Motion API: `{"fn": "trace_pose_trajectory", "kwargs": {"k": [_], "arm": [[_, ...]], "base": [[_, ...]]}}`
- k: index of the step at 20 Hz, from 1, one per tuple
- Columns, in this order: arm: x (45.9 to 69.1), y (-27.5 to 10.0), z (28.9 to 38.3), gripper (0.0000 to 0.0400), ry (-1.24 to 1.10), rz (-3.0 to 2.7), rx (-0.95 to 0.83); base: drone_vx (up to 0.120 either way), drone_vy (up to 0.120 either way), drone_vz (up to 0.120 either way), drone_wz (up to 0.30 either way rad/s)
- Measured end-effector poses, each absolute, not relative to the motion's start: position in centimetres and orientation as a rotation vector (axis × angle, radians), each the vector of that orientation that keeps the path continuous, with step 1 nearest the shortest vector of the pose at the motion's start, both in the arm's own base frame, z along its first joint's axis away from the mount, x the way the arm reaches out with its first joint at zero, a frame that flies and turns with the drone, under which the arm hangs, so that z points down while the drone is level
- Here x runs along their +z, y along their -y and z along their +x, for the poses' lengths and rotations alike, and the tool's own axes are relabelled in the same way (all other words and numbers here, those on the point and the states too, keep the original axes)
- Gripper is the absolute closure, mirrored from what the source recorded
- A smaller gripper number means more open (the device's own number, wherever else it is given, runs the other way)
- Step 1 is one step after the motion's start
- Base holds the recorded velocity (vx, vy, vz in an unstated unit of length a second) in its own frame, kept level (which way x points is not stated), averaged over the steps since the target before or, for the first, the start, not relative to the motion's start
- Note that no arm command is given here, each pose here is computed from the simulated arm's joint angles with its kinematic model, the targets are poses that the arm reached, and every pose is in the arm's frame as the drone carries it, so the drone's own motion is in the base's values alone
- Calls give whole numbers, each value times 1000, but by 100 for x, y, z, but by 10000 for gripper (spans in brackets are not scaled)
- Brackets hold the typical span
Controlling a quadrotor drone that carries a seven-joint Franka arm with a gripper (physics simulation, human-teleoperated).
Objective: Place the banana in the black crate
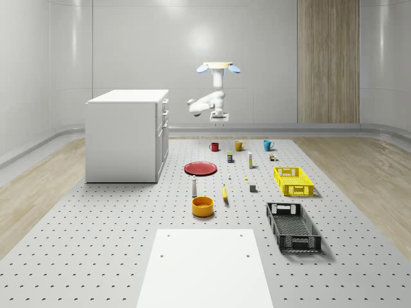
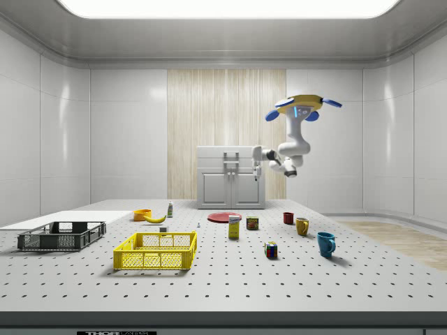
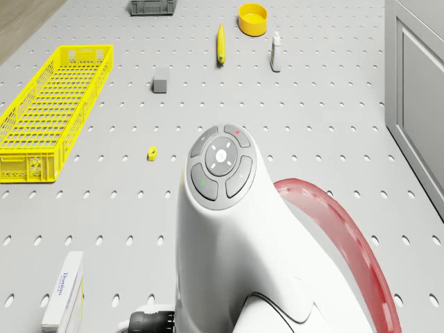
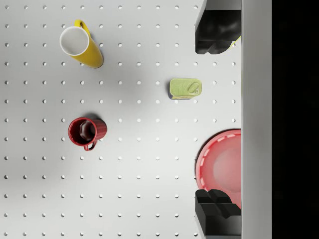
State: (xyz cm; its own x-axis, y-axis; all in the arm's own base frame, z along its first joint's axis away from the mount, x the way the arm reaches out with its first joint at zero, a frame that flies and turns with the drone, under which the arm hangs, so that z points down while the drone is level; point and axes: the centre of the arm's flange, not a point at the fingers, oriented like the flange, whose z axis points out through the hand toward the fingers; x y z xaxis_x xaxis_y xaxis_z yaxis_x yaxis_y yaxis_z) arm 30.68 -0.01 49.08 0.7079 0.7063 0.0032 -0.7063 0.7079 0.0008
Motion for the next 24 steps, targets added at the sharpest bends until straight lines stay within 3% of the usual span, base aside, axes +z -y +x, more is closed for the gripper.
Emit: {"fn": "trace_pose_trajectory", "kwargs": {"k": [14,24], "arm": [[4907,2,3068,0,2,1,785],[4907,1,3068,0,2,1,785]], "base": [[120,0,-103,0],[120,0,0,0]]}}
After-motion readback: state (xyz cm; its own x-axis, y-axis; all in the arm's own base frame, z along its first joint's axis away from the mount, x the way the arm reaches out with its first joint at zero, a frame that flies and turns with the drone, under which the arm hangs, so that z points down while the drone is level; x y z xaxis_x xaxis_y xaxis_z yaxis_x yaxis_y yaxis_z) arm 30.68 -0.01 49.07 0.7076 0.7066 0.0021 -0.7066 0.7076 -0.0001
